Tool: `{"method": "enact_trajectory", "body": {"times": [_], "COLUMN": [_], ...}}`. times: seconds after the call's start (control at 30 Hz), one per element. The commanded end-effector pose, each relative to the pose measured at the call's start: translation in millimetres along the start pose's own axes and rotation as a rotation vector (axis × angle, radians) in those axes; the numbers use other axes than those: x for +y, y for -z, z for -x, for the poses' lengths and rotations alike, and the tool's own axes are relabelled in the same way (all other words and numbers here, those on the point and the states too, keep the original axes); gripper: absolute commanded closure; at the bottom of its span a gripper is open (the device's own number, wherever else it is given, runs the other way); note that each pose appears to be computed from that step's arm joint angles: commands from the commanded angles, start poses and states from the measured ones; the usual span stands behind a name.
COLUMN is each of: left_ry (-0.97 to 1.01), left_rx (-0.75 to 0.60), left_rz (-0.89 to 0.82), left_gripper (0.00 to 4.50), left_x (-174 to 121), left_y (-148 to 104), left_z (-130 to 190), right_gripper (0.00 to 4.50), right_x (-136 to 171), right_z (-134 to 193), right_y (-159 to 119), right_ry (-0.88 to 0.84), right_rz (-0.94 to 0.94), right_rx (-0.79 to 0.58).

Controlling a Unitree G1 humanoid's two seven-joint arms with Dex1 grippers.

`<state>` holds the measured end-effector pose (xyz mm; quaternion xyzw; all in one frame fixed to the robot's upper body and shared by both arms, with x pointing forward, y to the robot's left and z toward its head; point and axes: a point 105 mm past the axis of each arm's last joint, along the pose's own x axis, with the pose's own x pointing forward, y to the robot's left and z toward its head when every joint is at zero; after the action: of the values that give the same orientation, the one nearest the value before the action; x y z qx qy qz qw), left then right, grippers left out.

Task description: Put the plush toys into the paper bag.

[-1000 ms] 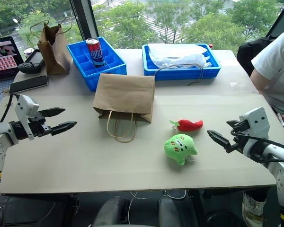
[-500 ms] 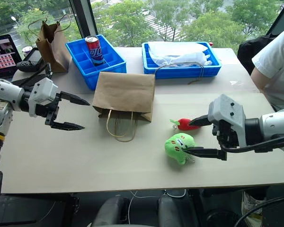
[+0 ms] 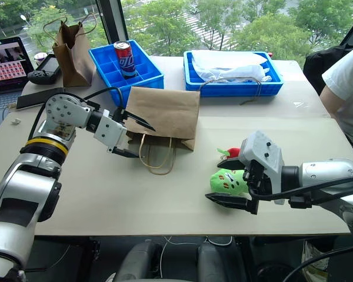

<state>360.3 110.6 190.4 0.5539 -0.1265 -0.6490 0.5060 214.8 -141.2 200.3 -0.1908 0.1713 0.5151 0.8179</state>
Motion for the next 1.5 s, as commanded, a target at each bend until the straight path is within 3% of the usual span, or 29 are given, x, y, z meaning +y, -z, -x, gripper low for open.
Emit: {"method": "enact_trajectory", "body": {"times": [0.03, 0.13, 0.33, 0.47, 0.5, 0.63, 0.77, 0.87, 1.03, 1.23, 1.5], "left_ry": [-0.006, 0.022, 0.032, -0.068, -0.089, -0.122, -0.063, -0.073, -0.104, -0.151, -0.180], "left_rx": [0.003, 0.000, -0.018, -0.083, -0.095, -0.135, -0.168, -0.230, -0.352, -0.333, -0.329], "left_rz": [-0.098, -0.142, -0.130, -0.065, -0.035, 0.235, 0.315, 0.423, 0.642, 0.715, 0.772], "left_gripper": [0.00, 0.77, 2.88, 4.32, 4.48, 4.48, 4.48, 4.50, 4.50, 4.50, 4.50], "left_x": [9.7, 10.0, 12.2, 39.6, 45.6, 75.9, 72.4, 77.2, 78.6, 75.1, 67.9], "left_y": [-5.6, -8.2, -9.8, -20.7, -21.9, -26.2, -37.0, -53.1, -71.9, -74.6, -73.7], "left_z": [-5.4, -8.8, -10.4, -8.4, -7.5, -4.2, -5.6, -7.7, -4.5, -1.1, -1.8], "right_gripper": [0.04, 0.00, 0.00, 0.00, 0.00, 0.00, 0.00, 0.73, 2.35, 4.46, 4.46], "right_x": [0.7, 2.9, 2.2, 0.0, 0.3, 12.8, 15.0, -0.1, -15.8, -25.6, -52.1], "right_z": [6.5, 7.1, 3.8, -6.2, -8.3, -24.1, -36.3, -45.3, -68.5, -101.5, -124.7], "right_y": [-8.2, -7.2, -4.5, 4.6, 7.0, 25.4, 28.4, 28.9, 27.6, 25.7, 7.9], "right_ry": [0.073, 0.089, 0.132, 0.188, 0.199, 0.214, 0.245, 0.352, 0.464, 0.497, 0.510], "right_rz": [0.027, 0.018, -0.006, -0.050, -0.062, -0.179, -0.242, -0.299, -0.377, -0.455, -0.372], "right_rx": [-0.028, -0.026, -0.042, -0.056, -0.056, -0.062, -0.102, -0.156, -0.231, -0.311, -0.385]}}
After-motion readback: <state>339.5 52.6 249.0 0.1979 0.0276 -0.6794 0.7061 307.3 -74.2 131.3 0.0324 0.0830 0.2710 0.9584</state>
